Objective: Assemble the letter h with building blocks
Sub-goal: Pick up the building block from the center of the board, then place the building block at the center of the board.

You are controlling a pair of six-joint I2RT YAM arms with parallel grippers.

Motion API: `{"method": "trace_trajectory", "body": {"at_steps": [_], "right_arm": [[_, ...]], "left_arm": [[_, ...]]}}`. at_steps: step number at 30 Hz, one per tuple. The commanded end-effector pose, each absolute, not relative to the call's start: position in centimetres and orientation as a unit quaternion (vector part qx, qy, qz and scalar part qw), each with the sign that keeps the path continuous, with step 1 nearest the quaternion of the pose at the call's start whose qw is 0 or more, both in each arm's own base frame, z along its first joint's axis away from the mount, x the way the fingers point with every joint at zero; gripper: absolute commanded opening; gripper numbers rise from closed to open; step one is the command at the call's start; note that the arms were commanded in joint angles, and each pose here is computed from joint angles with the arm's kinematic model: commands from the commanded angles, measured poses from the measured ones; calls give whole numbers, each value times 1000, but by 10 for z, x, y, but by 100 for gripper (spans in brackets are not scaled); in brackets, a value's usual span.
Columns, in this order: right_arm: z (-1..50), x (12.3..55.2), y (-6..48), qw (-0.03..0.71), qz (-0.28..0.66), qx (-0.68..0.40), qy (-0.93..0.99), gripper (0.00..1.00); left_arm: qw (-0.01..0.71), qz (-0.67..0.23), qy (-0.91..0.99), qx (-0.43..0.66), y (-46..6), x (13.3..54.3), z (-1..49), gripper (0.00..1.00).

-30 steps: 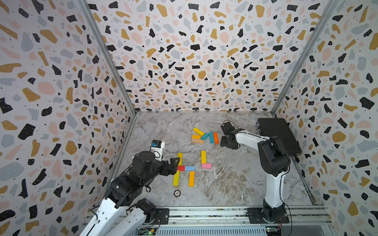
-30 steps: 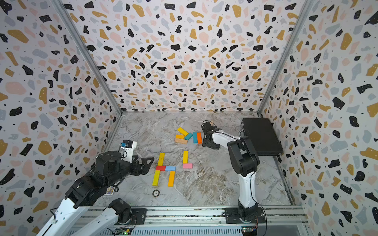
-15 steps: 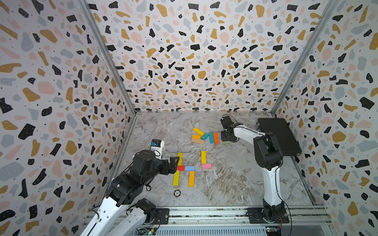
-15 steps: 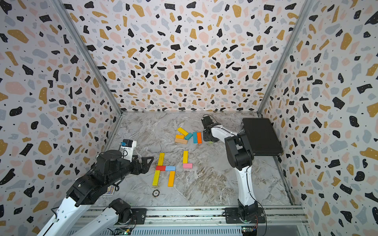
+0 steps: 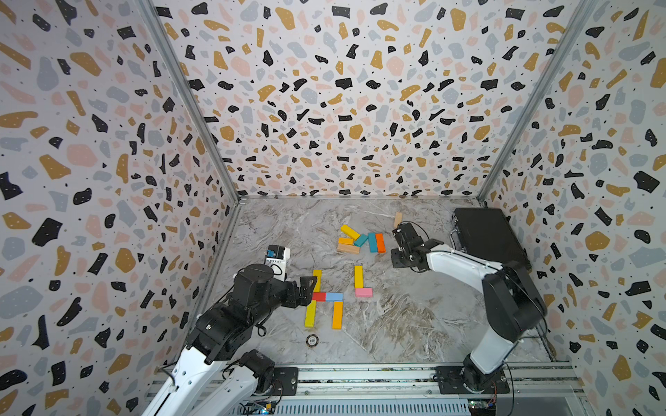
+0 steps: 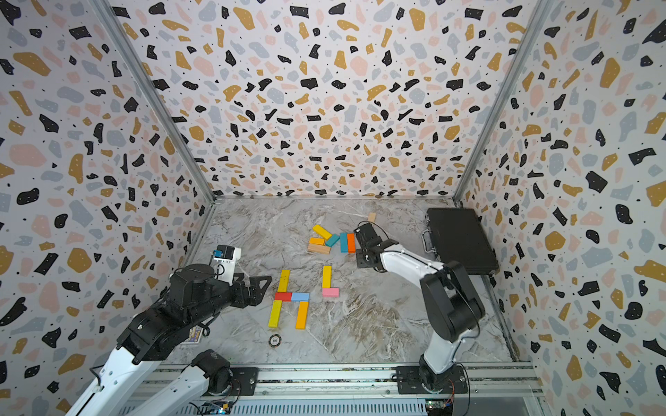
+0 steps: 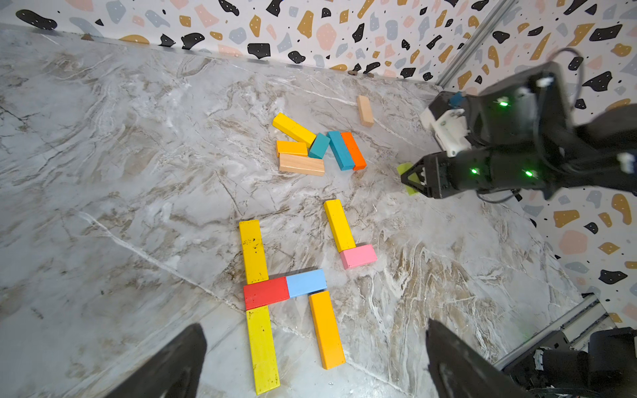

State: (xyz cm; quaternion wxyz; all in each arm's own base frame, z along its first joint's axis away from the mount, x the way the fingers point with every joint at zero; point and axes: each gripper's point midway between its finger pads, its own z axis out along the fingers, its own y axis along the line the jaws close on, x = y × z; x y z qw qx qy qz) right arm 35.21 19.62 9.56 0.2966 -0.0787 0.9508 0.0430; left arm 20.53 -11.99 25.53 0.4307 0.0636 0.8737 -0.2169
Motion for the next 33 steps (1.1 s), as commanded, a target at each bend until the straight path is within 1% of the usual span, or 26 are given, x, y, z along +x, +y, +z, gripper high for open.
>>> {"method": "trace_trajectory", "body": {"at_steps": [1,4,7,11,15,17,18,21,22,23,25,28,31,33], "right_arm": [[93,309,200,298,69,-64,950,23],[74,271,210,278,92,-84,952,23],[59,243,218,255,102,-106,956,24],[48,221,223,249,99,-124,955,25],[35,210,217,238,69,-137,959,27],[31,205,218,233,64,-143,960,30],[30,203,218,233,60,-143,960,35],[30,200,212,232,43,-137,962,59],[31,199,211,232,40,-135,962,64],[32,197,209,230,33,-135,963,67],[34,193,207,227,26,-140,963,70],[34,186,202,216,7,-143,966,71],[28,183,186,203,-31,-131,970,70],[25,183,169,206,-71,-112,970,67]], "left_arm": [[443,-227,865,67,-123,208,261,99],[442,-232,863,69,-124,207,261,99],[442,-236,863,71,-126,207,261,99],[444,-235,862,70,-125,207,262,99],[445,-234,862,71,-125,207,263,99],[445,-233,862,70,-125,207,263,99],[444,-233,862,70,-124,207,262,99],[444,-233,862,70,-125,207,263,99],[444,-233,863,70,-125,207,262,99],[444,-233,862,70,-125,207,262,99],[444,-233,862,70,-125,207,263,99],[445,-233,862,69,-124,207,263,99],[446,-233,861,69,-124,207,263,99],[447,-233,861,69,-124,207,264,99]]}}
